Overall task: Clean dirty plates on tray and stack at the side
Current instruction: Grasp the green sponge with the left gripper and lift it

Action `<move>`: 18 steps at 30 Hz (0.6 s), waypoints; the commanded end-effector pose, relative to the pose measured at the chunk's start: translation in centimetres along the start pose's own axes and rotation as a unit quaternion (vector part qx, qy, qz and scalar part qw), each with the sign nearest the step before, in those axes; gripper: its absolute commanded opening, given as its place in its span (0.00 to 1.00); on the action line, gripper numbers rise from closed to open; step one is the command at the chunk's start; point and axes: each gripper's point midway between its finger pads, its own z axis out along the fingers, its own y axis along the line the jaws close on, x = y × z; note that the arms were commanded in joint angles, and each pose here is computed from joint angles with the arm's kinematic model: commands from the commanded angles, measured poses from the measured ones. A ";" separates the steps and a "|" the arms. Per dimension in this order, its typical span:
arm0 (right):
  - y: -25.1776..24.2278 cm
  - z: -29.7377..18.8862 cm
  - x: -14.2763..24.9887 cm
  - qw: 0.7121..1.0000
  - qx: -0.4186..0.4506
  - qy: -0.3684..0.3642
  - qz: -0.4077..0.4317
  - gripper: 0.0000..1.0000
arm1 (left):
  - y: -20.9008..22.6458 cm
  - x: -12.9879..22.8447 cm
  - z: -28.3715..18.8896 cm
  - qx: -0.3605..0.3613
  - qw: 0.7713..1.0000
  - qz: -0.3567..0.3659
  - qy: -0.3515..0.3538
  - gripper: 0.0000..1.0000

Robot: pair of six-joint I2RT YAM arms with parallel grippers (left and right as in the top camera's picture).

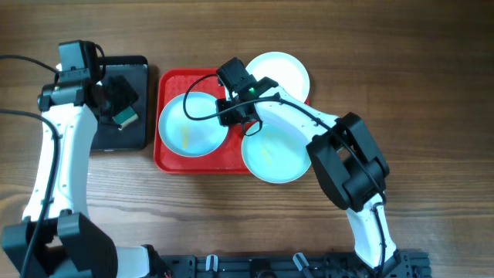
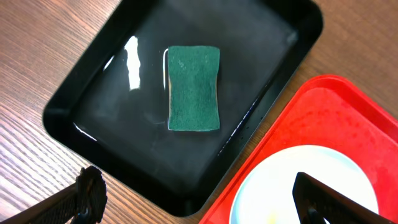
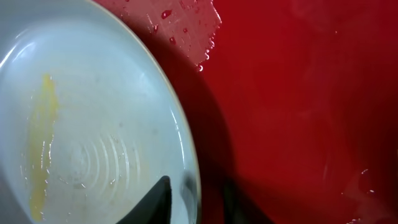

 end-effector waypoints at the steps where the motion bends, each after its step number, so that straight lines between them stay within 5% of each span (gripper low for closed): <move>1: -0.5 0.8 -0.2 1.000 0.015 -0.001 0.011 0.19 | 0.2 -0.2 1.3 -0.013 1.000 0.009 0.010 0.94; 8: -0.9 1.1 -0.1 0.999 0.025 -0.002 0.025 0.04 | 0.2 0.3 2.8 -0.021 0.999 0.012 0.027 0.94; 18: -0.9 1.1 0.0 0.999 0.025 0.000 0.025 0.04 | -0.8 -1.6 3.7 -0.004 1.000 0.007 -0.009 0.87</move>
